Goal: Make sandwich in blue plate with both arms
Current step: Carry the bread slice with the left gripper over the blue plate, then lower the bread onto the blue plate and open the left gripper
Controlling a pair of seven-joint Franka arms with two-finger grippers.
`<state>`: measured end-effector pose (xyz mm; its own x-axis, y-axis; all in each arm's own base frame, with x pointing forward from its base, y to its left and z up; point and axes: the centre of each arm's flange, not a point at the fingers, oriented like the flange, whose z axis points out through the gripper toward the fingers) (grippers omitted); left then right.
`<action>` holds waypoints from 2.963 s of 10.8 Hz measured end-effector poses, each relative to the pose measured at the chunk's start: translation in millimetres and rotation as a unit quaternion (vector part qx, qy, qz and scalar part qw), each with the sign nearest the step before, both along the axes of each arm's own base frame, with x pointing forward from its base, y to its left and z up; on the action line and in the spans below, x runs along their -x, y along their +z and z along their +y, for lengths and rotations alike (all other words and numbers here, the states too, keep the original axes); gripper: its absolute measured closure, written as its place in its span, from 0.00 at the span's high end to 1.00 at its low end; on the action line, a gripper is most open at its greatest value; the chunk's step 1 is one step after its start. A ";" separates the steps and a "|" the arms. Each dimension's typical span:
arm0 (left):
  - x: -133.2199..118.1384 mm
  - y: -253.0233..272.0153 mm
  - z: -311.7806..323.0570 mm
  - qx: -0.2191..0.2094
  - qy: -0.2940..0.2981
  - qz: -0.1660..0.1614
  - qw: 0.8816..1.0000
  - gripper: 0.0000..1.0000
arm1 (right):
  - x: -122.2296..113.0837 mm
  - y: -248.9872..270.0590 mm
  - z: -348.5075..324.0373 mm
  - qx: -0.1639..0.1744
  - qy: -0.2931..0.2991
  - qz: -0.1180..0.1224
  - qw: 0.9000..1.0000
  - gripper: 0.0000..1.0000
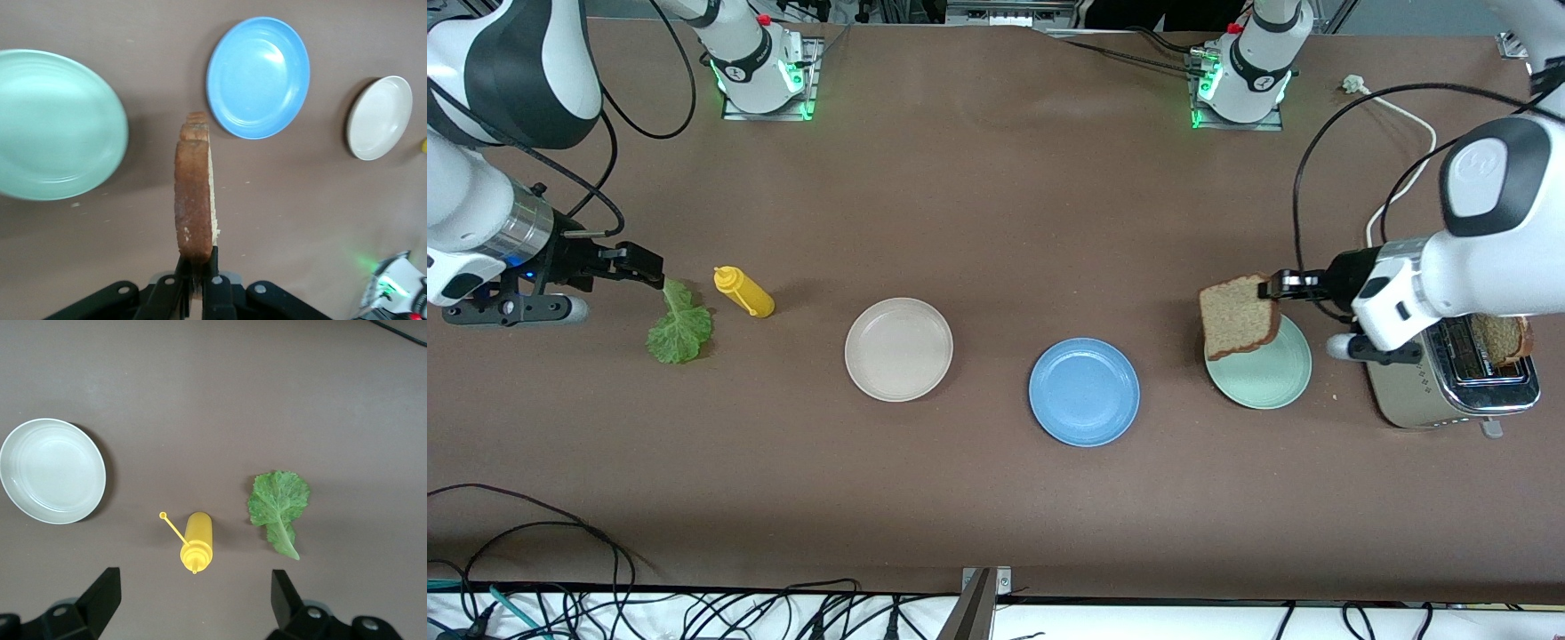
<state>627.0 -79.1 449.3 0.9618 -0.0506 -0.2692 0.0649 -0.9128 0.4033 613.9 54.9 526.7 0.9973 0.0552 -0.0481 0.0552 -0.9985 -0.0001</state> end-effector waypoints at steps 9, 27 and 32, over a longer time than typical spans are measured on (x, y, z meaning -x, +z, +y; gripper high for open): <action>-25.2 -129.7 -130.9 0.066 0.009 -0.004 0.998 0.09 | -0.3 -0.8 -0.8 0.000 0.003 0.001 1.000 1.00; -41.5 -205.9 -169.1 0.068 0.021 -0.041 0.997 0.14 | -0.7 -1.5 -4.2 0.001 0.004 0.001 1.000 1.00; -45.8 -217.5 -154.0 0.066 0.017 -0.046 0.997 0.68 | -1.7 -4.8 -3.8 0.002 0.004 0.004 1.000 1.00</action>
<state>672.8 -233.2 231.8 0.9838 -0.0474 -0.1730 0.0515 -0.8492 0.5256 615.6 51.1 521.9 0.9964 0.0629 -0.0562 0.0632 -0.9980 0.0038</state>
